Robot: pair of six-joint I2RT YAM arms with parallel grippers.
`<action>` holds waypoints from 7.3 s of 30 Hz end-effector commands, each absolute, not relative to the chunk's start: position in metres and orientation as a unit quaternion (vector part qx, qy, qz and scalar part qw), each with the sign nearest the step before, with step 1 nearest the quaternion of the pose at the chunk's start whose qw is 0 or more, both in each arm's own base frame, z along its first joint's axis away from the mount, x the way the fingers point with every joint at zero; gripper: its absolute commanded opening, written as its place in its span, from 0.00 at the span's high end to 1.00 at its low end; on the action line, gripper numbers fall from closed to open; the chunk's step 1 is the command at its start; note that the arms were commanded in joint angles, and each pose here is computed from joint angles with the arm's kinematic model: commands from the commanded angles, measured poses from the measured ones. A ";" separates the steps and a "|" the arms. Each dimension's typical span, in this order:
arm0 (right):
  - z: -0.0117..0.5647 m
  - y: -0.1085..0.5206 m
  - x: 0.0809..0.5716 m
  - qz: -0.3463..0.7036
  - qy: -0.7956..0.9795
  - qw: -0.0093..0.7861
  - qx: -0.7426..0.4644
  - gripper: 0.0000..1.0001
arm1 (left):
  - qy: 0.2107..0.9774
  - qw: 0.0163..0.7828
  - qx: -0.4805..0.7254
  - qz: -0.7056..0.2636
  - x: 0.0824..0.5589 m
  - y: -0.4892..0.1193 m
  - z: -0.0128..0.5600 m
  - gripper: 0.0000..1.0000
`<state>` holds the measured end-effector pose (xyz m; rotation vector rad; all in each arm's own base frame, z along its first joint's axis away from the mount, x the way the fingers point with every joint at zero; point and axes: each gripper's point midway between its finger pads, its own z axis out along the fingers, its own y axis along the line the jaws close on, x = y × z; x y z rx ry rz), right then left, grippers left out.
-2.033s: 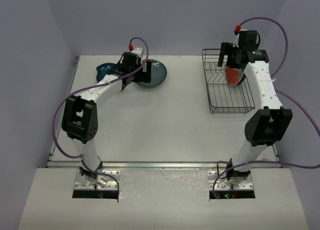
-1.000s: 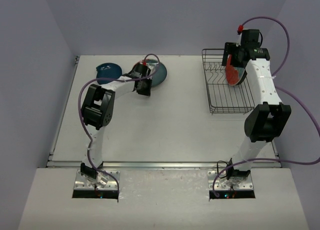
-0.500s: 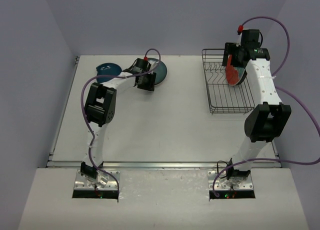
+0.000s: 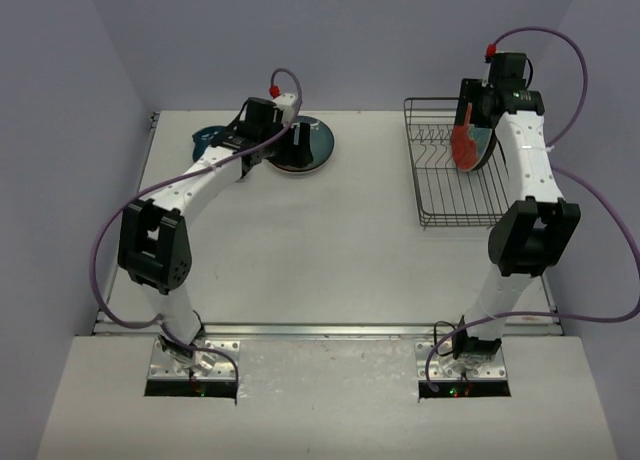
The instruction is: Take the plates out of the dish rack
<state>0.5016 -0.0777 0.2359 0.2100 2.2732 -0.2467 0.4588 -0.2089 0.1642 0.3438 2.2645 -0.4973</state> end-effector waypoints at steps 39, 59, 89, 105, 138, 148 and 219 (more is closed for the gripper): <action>0.192 -0.120 0.563 -0.163 0.889 0.424 0.063 0.22 | 0.850 0.459 0.126 -0.225 0.437 -0.211 0.237 0.28; 0.172 -0.110 0.580 -0.152 0.883 0.444 -0.009 0.65 | 0.851 0.453 0.131 -0.229 0.434 -0.212 0.231 0.00; 0.340 -0.054 0.562 -0.266 0.778 0.566 -0.054 1.00 | 0.853 0.466 0.112 -0.206 0.440 -0.203 0.232 0.00; 0.438 -0.062 0.538 -0.314 0.691 0.649 -0.053 1.00 | 0.847 0.468 0.107 -0.228 0.447 -0.211 0.242 0.00; 0.377 0.192 0.392 0.486 0.745 0.425 -0.169 1.00 | 0.706 0.349 0.173 -0.592 0.369 -0.279 0.284 0.35; 0.353 0.184 0.411 0.436 0.780 0.431 -0.130 0.84 | 0.700 0.302 0.112 -0.638 0.379 -0.253 0.275 1.00; 0.205 0.100 0.478 0.173 0.913 0.370 -0.010 0.01 | 0.882 0.404 -0.117 -0.210 0.589 -0.126 0.120 0.00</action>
